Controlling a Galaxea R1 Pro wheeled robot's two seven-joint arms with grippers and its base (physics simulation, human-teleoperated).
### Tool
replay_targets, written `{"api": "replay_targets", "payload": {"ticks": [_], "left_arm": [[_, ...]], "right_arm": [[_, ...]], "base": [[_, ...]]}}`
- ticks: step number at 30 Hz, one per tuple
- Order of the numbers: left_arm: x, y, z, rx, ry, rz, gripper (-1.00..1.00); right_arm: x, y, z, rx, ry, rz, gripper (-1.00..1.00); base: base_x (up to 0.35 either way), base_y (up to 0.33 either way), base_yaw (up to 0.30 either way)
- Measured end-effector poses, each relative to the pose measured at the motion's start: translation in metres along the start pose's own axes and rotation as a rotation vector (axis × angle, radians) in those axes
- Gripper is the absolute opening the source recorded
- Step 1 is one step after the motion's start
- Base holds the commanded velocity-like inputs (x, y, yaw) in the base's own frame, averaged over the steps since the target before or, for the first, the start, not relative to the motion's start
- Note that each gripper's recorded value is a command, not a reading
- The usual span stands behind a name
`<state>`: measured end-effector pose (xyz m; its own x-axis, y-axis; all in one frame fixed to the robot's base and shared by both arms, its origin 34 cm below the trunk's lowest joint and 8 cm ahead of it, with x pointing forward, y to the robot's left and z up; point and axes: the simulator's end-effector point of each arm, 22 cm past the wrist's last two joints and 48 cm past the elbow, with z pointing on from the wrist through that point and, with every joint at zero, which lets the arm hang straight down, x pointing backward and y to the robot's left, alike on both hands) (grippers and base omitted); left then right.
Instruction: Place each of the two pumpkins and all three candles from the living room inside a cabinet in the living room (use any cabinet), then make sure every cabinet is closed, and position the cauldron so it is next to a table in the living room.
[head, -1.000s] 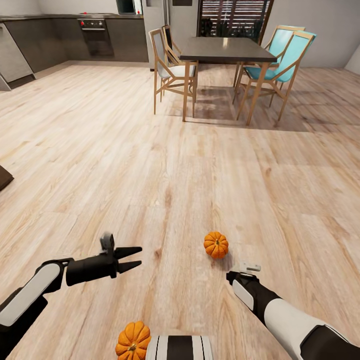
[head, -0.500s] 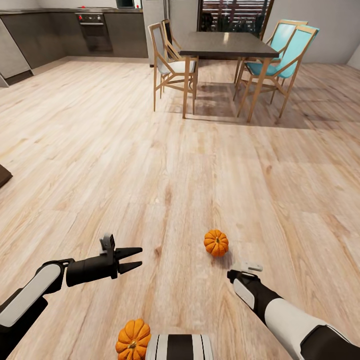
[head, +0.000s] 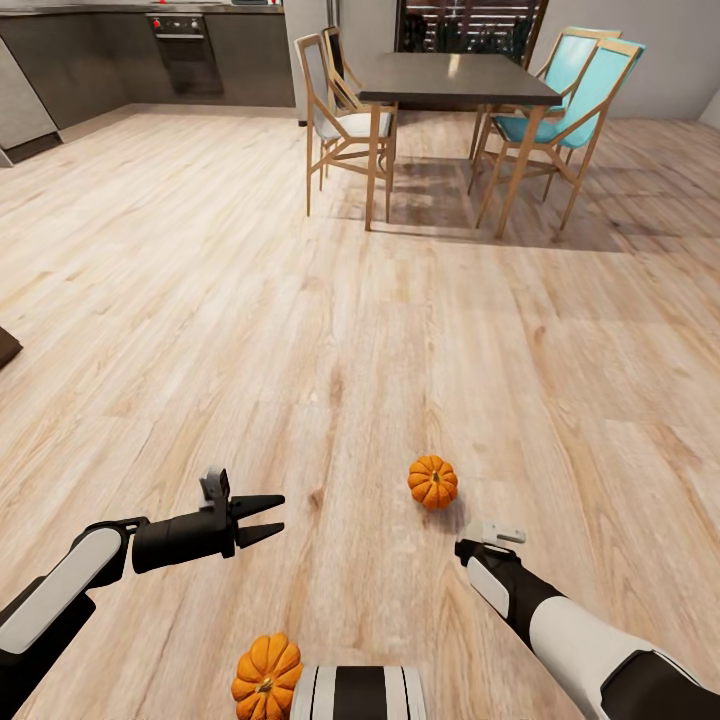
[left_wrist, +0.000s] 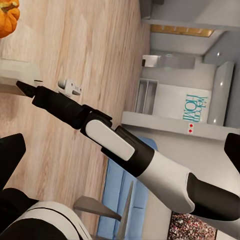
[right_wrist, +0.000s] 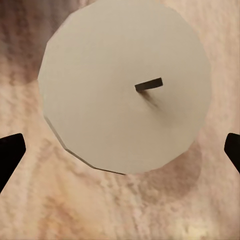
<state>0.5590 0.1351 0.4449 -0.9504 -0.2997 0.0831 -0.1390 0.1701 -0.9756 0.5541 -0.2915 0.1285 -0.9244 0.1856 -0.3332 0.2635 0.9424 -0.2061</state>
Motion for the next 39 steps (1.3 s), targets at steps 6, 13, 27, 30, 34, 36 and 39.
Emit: {"api": "replay_targets", "payload": {"ticks": [6,13,27,30,34,36,39], "left_arm": [[0.0,0.004,0.001,-0.003,0.001,-0.008,1.0],[0.0,0.004,0.001,-0.003,0.001,-0.009,1.0],[0.001,0.005,0.001,-0.003,0.002,-0.009,1.0],[0.001,0.005,0.001,-0.003,0.002,-0.009,1.0],[0.001,0.005,0.001,-0.004,0.002,-0.009,1.0],[0.001,0.005,0.001,-0.004,0.002,-0.009,1.0],[0.001,0.005,0.001,-0.004,0.002,-0.009,1.0]], "right_arm": [[0.004,0.0,0.003,0.002,0.007,-0.002,1.0],[0.002,-0.001,0.003,0.002,-0.005,0.003,1.0],[-0.009,-0.001,0.003,0.002,-0.05,0.023,1.0],[-0.013,-0.001,0.003,0.002,-0.062,0.027,1.0],[-0.022,-0.007,0.004,0.018,-0.081,0.033,1.0],[-0.026,-0.009,0.005,0.025,-0.09,0.036,1.0],[-0.033,-0.012,0.005,0.032,-0.108,0.037,1.0]], "base": [[0.0,0.0,0.0],[0.0,0.0,0.0],[0.0,0.0,0.0],[0.0,0.0,0.0],[0.0,0.0,0.0],[0.0,0.0,0.0],[0.0,0.0,0.0]]}}
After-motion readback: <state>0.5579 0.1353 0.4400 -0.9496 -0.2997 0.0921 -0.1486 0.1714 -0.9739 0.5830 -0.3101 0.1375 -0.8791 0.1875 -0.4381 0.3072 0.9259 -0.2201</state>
